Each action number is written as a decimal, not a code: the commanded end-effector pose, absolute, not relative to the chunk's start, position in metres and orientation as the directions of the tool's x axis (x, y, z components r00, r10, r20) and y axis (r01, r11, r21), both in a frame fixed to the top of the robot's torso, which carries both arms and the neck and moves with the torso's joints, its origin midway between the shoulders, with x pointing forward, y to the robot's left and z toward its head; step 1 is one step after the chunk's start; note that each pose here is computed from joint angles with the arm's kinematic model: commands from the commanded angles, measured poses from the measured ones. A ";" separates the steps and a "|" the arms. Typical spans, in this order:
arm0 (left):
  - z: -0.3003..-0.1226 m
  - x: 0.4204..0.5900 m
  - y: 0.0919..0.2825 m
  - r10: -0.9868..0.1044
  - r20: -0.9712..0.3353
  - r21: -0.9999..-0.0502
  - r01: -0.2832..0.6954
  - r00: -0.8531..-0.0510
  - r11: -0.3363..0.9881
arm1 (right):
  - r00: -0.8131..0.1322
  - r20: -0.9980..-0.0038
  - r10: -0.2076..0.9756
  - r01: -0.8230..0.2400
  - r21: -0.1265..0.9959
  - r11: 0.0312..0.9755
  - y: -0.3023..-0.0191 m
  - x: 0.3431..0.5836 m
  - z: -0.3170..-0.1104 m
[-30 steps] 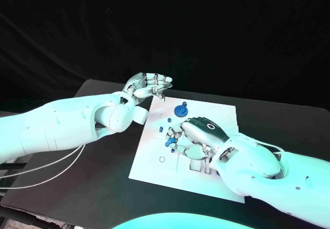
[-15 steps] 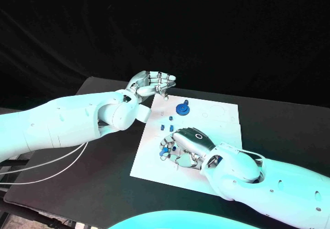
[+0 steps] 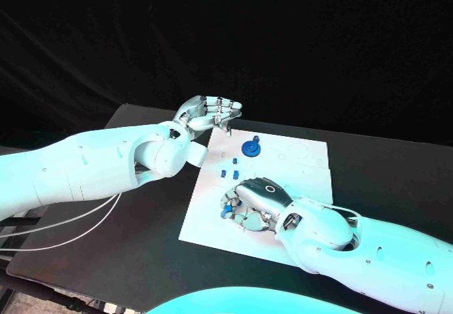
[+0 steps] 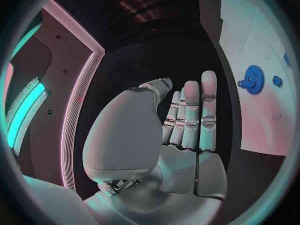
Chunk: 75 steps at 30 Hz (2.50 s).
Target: Assemble the parts on the task board
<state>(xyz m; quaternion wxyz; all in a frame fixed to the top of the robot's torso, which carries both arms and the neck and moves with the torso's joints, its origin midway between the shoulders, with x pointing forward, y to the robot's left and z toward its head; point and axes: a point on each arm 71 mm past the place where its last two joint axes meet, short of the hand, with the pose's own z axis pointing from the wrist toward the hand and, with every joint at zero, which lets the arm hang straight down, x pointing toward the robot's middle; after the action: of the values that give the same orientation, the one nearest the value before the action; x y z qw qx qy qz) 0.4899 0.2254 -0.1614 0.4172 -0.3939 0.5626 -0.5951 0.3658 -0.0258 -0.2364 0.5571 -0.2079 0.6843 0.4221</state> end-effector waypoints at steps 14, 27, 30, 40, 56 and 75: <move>-0.160 0.489 0.223 -0.933 0.011 -0.998 0.053 -0.360 -0.032 | -0.266 -0.954 0.138 -0.762 0.296 0.577 -0.023 0.368 -0.244; -0.160 0.489 0.224 -0.933 0.011 -0.998 0.052 -0.359 -0.032 | -0.282 -0.955 0.094 -0.776 0.285 0.562 -0.016 0.363 -0.247; -0.160 0.489 0.224 -0.934 0.011 -0.998 0.052 -0.358 -0.031 | -0.285 -0.954 0.091 -0.778 0.285 0.560 -0.016 0.362 -0.247; -0.161 0.489 0.224 -0.934 0.011 -0.998 0.051 -0.358 -0.031 | -0.273 -0.955 0.118 -0.771 0.290 0.566 -0.018 0.363 -0.246; -0.161 0.489 0.226 -0.935 0.010 -0.998 0.049 -0.355 -0.029 | -0.226 -0.940 0.257 -0.765 0.335 0.550 -0.031 0.356 -0.230; -0.163 0.489 0.231 -0.937 0.006 -0.999 0.047 -0.349 -0.024 | -0.431 -0.794 0.429 -0.362 0.588 0.724 -0.184 0.377 -0.189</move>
<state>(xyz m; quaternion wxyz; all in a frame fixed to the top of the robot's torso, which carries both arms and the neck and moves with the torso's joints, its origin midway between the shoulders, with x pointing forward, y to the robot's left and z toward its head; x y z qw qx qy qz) 0.4895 0.2327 -0.1634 0.4186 -0.3978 0.5649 -0.5895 0.3786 -0.1788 -0.1822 0.5784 -0.0232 0.7239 0.3753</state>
